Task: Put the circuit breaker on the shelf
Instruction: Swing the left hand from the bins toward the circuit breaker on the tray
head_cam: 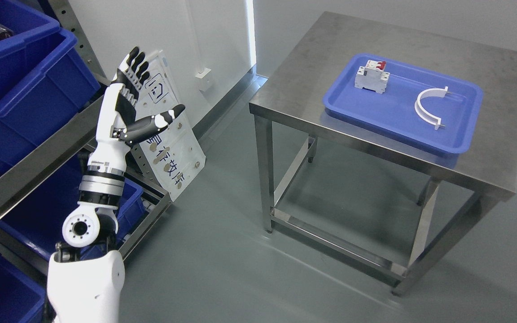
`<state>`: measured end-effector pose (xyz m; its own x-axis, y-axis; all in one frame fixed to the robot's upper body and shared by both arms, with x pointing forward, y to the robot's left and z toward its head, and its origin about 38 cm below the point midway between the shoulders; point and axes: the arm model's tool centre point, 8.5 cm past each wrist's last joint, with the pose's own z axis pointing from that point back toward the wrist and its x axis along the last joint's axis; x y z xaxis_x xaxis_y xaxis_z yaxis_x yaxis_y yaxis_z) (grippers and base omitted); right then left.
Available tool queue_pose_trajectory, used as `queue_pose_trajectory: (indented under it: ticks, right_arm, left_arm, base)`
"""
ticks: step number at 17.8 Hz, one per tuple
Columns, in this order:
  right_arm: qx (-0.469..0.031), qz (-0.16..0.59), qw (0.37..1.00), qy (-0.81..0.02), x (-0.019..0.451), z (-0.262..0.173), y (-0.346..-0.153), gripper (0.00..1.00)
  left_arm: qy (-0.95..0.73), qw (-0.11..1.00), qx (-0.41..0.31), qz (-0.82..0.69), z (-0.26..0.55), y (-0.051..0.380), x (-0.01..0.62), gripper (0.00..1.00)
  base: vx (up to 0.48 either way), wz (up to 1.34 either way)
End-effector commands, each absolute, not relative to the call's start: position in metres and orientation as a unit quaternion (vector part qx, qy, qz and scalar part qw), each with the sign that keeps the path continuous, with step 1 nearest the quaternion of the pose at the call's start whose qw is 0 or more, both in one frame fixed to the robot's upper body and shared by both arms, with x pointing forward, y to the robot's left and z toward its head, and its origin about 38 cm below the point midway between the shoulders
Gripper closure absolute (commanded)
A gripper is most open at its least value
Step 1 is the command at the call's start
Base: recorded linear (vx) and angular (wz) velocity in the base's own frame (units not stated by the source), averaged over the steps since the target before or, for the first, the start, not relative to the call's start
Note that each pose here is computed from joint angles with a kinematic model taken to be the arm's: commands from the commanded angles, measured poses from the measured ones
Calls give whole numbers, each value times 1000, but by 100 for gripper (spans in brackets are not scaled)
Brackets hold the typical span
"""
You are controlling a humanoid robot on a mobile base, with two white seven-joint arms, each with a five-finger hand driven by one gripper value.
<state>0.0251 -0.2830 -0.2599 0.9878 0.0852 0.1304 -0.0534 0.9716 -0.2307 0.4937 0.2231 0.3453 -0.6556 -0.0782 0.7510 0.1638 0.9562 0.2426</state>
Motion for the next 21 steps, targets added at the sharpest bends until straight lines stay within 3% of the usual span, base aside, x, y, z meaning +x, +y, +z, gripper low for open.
queue_pose_trajectory:
  ticks: [1, 15, 21]
  right_arm:
    - [-123, 47, 991, -38, 19, -259, -293, 0]
    - [-123, 47, 991, -38, 19, -259, -293, 0]
    - [-123, 47, 991, -38, 19, -259, -293, 0]
  left_arm:
    - [-855, 392, -13, -339, 373, 113, 506, 0]
    - [-792, 393, 30, -466, 372, 48, 534, 0]
    - [-746, 456, 73, -480, 325, 82, 555, 7]
  base:
    - [83, 116]
    - [134, -194]
    - [247, -377]
